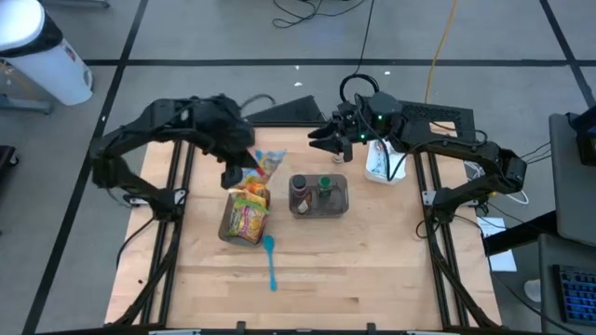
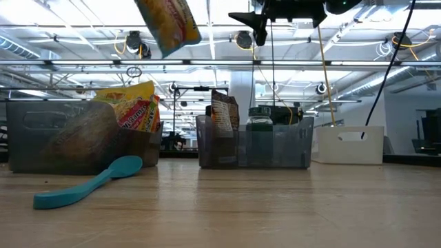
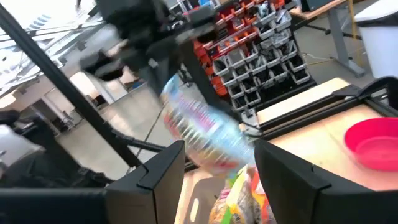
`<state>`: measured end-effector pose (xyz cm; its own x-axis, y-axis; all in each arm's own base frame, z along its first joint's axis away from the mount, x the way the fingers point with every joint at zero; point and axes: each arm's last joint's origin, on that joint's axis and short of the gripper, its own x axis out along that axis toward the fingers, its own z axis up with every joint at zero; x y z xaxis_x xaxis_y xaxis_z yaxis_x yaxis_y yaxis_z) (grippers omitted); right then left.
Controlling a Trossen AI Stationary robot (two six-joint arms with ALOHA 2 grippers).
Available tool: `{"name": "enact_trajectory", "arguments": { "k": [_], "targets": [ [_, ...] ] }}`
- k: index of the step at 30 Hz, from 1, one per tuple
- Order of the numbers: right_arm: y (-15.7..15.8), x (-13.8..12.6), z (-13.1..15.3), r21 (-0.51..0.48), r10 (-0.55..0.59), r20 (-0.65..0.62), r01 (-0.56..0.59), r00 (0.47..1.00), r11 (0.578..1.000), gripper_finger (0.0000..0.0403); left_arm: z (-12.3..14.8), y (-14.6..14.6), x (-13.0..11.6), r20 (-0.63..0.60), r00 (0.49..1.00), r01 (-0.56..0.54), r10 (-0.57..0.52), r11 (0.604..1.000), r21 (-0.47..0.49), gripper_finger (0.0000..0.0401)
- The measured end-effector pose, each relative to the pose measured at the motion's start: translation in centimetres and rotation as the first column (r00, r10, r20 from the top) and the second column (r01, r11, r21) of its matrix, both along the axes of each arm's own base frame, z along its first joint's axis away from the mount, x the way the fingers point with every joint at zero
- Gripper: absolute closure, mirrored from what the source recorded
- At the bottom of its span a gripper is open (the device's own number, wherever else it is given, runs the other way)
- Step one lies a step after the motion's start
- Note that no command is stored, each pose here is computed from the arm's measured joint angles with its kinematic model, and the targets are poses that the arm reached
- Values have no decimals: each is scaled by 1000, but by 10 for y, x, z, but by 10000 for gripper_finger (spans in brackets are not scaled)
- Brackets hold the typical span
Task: Pick & Place Food Item
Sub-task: Put the blue noodle pack into the left black bin
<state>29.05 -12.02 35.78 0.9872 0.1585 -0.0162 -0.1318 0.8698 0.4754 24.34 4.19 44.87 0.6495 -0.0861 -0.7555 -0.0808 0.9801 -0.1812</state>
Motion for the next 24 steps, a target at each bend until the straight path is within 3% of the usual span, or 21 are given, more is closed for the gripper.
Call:
{"name": "enact_trajectory", "arguments": {
  "k": [4,11,18,24],
  "targets": [
    [7,3,0,-4,25,-3,-25,1000,1000,217,-9,-1,-23,63,995,-72,75,997,-38,401],
    [8,3,-2,-12,23,-6,-23,1000,1000,218,-37,-12,-54,-13,996,-93,92,987,-130,401],
    [5,4,-13,30,-97,-31,98,995,995,221,-54,-22,-59,-49,994,85,-95,979,-184,401],
    [9,6,-29,85,-232,-37,234,972,968,222,-78,-27,-52,-156,942,255,-296,937,-237,401]
  ]
}}
